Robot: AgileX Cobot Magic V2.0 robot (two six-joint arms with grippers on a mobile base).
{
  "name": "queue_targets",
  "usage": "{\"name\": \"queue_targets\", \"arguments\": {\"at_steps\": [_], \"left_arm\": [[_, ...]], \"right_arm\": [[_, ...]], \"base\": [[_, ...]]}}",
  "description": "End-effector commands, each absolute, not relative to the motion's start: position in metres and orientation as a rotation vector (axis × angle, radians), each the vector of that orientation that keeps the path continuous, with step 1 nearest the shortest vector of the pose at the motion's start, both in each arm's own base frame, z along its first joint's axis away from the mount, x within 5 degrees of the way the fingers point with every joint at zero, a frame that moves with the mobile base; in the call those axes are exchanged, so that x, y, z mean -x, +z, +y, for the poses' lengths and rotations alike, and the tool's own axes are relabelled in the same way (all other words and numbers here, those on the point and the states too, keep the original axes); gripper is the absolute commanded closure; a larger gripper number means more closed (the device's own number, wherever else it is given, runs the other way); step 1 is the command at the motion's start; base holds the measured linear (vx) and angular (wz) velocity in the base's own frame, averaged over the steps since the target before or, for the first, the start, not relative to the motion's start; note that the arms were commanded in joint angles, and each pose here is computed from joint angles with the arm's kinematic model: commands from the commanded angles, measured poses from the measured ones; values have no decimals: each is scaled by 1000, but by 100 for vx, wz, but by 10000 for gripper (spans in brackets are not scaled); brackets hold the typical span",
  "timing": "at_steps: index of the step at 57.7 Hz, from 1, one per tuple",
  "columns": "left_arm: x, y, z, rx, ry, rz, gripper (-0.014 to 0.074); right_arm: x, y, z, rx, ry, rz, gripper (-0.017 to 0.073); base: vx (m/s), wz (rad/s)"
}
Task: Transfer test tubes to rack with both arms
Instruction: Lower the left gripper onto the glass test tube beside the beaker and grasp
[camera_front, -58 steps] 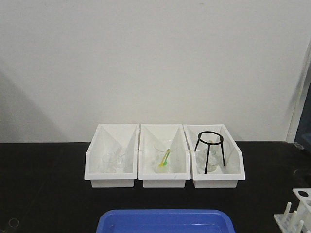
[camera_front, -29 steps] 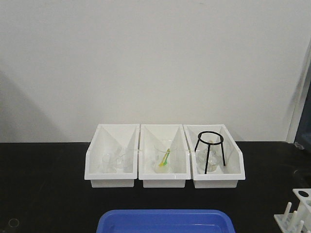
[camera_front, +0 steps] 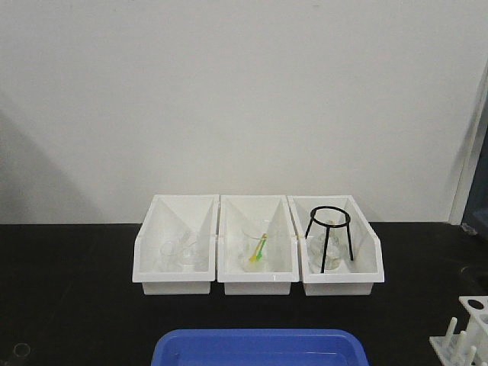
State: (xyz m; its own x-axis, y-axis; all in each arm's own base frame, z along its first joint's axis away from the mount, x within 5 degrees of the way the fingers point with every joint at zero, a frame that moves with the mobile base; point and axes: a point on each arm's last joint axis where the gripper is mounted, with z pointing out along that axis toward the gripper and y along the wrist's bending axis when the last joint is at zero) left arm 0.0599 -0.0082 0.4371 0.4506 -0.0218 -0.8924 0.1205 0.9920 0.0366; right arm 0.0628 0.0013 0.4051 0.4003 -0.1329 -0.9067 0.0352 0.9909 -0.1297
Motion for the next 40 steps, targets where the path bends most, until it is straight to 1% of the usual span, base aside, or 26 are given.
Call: {"name": "queue_targets", "arguments": {"at_steps": [1,5,11,19,24,30,35,40], "left_arm": [[-86,464,-12,-95,-96,1115,614],[-104,466,-15,-98,-113,1187,614],[-120,461,-19,-114,-116,1271,614],[-131,452,-21,-139,-110,1359,603],[-134,448,-22,-148,-112,1399,582],[-134,447,-23,-159,-104,1409,518],[-134,445,-23,-203,-63,1426,433],[-135,440,-24,-269,-9,1463,315]], "right_arm": [[-81,429,1,112,-145,1122,566],[-95,431,2,114,-142,1156,566],[-111,426,2,110,-124,1221,566],[-119,421,2,111,-118,1273,564],[-120,419,2,105,-108,1289,551],[-120,418,2,107,-107,1306,506],[-120,417,2,107,-105,1318,426],[-121,416,2,101,-97,1328,319]], "base": [[0,0],[0,0],[0,0],[0,0],[0,0],[0,0],[0,0],[0,0]]}}
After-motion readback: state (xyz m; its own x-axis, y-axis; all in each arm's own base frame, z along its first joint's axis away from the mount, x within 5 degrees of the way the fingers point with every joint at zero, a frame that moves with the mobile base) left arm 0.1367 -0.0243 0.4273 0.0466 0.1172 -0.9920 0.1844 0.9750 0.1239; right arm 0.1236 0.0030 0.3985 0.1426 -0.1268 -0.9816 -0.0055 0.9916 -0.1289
